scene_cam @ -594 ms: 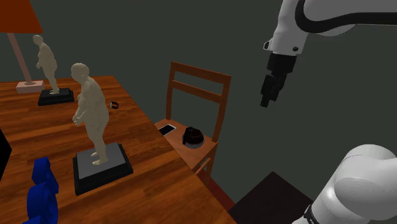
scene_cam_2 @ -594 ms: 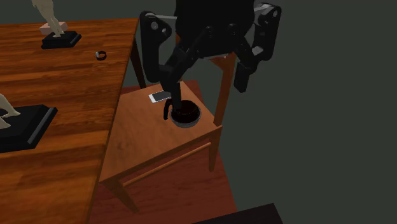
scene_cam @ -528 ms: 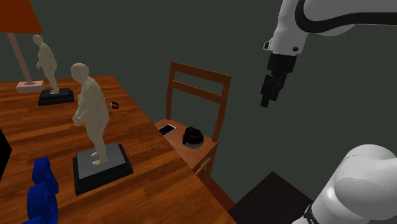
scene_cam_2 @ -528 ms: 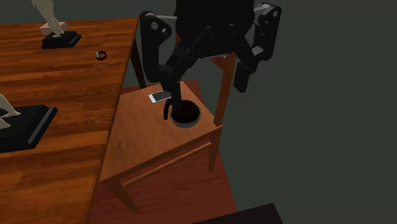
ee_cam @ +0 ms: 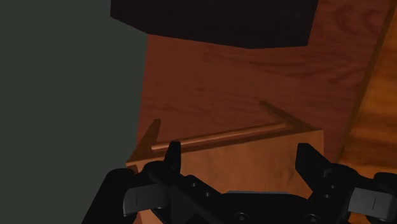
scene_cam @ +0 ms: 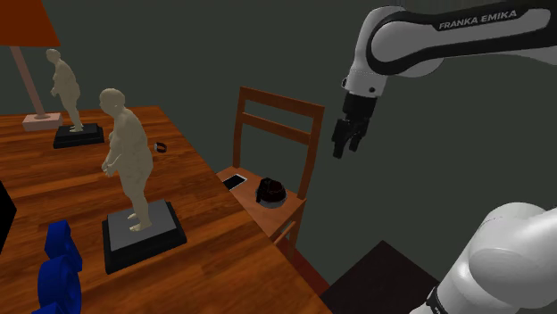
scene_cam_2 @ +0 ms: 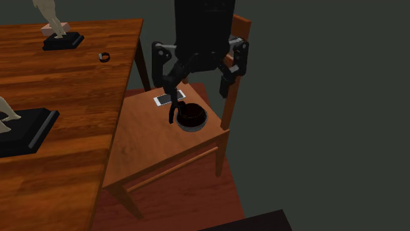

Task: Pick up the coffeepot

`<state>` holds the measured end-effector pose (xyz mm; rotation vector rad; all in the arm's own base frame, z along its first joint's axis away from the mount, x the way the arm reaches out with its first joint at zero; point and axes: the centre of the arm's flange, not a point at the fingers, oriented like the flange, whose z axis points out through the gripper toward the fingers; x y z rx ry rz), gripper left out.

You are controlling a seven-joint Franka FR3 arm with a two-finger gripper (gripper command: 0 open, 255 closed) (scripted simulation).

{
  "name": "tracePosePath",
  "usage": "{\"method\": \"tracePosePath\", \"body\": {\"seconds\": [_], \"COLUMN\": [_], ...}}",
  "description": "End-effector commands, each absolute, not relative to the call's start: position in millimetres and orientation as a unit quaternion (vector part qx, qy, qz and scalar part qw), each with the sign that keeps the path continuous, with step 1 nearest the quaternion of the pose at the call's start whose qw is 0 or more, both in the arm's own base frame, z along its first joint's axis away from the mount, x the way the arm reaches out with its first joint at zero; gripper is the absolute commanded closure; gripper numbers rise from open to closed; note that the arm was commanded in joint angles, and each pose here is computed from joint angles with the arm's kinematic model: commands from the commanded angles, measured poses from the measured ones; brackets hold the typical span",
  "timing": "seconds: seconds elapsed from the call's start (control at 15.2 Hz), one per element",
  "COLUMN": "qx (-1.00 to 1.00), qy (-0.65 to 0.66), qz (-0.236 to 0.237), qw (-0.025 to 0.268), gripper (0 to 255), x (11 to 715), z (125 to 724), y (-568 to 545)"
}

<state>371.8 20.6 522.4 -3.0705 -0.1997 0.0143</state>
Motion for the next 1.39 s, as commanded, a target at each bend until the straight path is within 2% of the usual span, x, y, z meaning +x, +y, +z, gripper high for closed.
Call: {"method": "tracePosePath", "body": {"seconds": [0.0,1.32], "qx": [-0.998,-0.994], "qy": [-0.059,0.000], "qz": [0.001,-0.022], "qw": [0.039,0.105], "gripper": [0,0], "x": [391,596], "z": [505,349], "y": [21,25]}}
